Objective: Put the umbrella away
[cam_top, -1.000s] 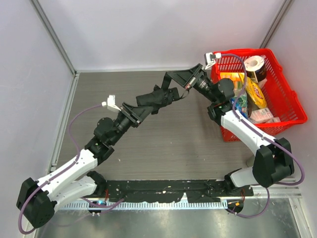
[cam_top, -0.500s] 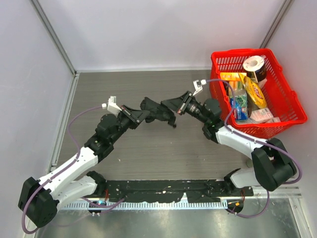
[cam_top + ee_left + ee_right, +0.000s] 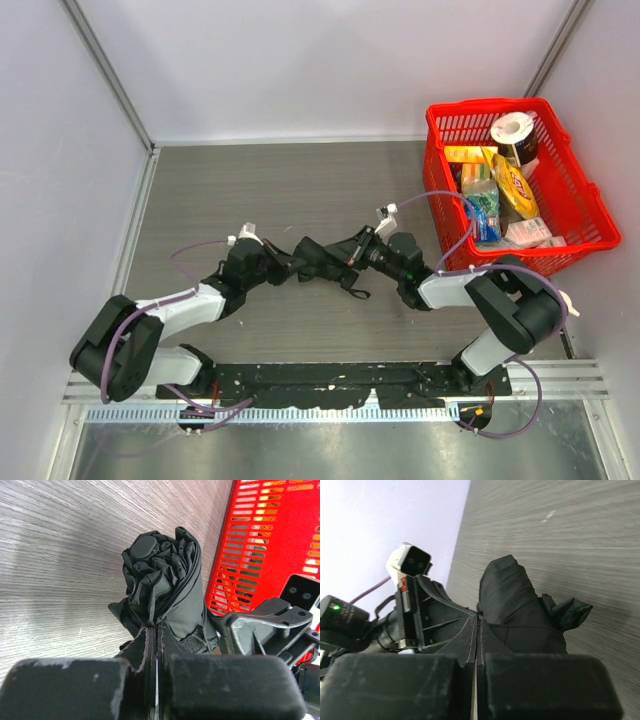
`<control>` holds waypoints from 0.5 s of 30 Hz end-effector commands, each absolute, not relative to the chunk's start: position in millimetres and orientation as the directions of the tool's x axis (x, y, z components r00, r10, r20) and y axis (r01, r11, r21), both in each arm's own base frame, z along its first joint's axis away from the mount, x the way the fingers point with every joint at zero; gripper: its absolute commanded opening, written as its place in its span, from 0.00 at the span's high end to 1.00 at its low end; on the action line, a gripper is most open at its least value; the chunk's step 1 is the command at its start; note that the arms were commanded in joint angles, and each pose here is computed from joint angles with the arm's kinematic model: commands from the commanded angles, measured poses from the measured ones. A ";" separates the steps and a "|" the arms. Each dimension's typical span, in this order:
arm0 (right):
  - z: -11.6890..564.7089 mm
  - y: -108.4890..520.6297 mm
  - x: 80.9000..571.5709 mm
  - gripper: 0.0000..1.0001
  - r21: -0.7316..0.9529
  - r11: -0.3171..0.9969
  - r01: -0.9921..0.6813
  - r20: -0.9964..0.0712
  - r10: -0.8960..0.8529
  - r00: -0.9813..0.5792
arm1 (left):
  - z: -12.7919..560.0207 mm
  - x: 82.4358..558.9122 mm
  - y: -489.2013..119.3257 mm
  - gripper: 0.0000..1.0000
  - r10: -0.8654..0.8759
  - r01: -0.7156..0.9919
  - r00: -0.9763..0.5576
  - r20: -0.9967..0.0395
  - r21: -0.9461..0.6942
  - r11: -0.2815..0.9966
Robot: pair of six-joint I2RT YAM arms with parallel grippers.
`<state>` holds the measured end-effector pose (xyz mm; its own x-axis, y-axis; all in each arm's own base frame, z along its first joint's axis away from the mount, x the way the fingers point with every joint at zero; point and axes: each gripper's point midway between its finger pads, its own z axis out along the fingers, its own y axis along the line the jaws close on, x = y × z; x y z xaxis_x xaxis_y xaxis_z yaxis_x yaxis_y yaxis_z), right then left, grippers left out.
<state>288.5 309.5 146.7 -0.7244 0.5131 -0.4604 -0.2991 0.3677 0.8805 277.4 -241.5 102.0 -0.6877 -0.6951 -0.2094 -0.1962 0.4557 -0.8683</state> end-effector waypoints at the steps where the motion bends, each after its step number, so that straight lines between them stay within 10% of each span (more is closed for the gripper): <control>1: 152.1 311.7 293.1 1.00 0.872 0.339 -0.353 -0.489 0.559 -0.670 | 141.4 296.1 -254.3 1.00 -0.704 -0.061 -0.665 -0.247 -0.922 0.381; 15: 91.6 335.8 267.4 1.00 0.823 0.436 -0.365 -0.548 0.440 -0.711 | 110.4 308.2 -275.1 1.00 -0.669 -0.073 -0.715 -0.203 -0.930 0.360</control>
<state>272.6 323.5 83.9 -0.7283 0.4376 -0.5273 -0.3126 0.4726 0.8240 289.2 -248.5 57.2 -0.7034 -0.6881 -0.1782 -0.2502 0.4743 -0.8441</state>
